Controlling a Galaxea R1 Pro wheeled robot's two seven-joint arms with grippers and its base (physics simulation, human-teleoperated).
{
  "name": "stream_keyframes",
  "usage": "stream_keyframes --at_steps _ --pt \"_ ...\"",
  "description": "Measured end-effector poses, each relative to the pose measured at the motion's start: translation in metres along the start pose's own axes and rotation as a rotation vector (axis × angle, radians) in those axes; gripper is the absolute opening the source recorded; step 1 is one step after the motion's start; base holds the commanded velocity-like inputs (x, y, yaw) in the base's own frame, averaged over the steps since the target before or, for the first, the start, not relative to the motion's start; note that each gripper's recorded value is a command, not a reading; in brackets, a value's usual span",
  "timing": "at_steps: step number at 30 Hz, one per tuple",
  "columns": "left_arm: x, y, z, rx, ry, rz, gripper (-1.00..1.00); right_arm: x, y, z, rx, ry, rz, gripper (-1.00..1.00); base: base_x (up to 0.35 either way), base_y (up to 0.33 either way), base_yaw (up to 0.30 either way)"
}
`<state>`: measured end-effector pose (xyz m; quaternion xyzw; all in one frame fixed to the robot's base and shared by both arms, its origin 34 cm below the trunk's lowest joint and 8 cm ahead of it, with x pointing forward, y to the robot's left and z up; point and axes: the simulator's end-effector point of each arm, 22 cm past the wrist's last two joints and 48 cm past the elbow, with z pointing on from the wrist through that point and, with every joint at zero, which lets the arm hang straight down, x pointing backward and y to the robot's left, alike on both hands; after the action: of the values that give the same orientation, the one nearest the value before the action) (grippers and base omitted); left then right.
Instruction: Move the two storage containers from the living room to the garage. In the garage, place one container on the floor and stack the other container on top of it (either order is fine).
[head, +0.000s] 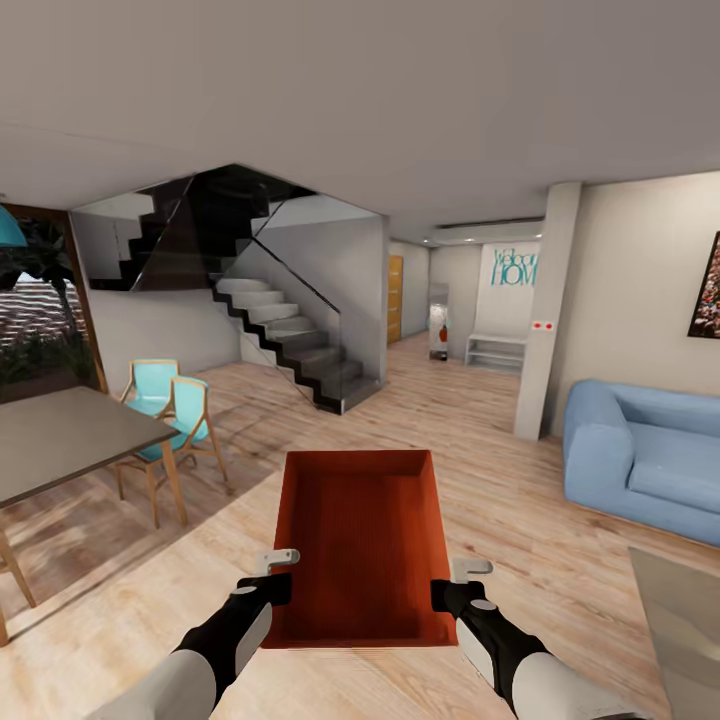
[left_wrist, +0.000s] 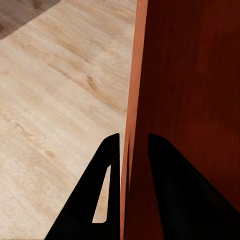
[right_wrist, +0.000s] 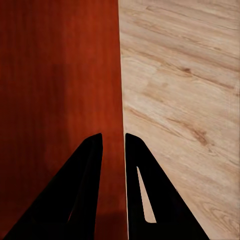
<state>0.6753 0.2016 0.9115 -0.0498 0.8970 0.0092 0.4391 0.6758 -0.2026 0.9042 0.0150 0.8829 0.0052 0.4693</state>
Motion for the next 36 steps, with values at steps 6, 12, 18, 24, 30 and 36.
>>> stream_keyframes --at_steps 6,12,18,24,30,36 --pt "0.0017 0.0006 0.0002 0.000 0.004 -0.005 -1.00 0.0001 0.0005 0.0000 0.000 0.004 -0.004 -1.00 0.322 0.000 0.000" --pt "0.0006 0.0002 0.0001 0.000 0.001 -0.002 -1.00 0.0000 0.0001 0.0000 0.000 0.001 -0.001 -1.00 0.322 0.000 0.000" --pt "0.0013 0.0004 0.0001 0.000 0.003 -0.004 -1.00 0.0001 0.0003 0.0000 0.000 0.003 -0.003 -1.00 0.322 0.000 0.000" --pt "0.0019 0.0007 0.0002 0.000 0.004 -0.005 -1.00 0.0002 0.0005 0.0000 0.000 0.005 -0.005 -1.00 0.322 0.000 -0.070" --pt "0.0020 0.0005 0.0002 0.000 0.004 -0.005 -1.00 0.0002 0.0003 0.0000 0.000 0.005 -0.005 -1.00 0.322 0.000 -0.224" --pt "0.0020 0.0007 0.0003 0.000 0.005 -0.005 -1.00 0.0003 0.0005 0.0000 0.000 0.005 -0.005 -1.00 0.322 0.000 -0.244"
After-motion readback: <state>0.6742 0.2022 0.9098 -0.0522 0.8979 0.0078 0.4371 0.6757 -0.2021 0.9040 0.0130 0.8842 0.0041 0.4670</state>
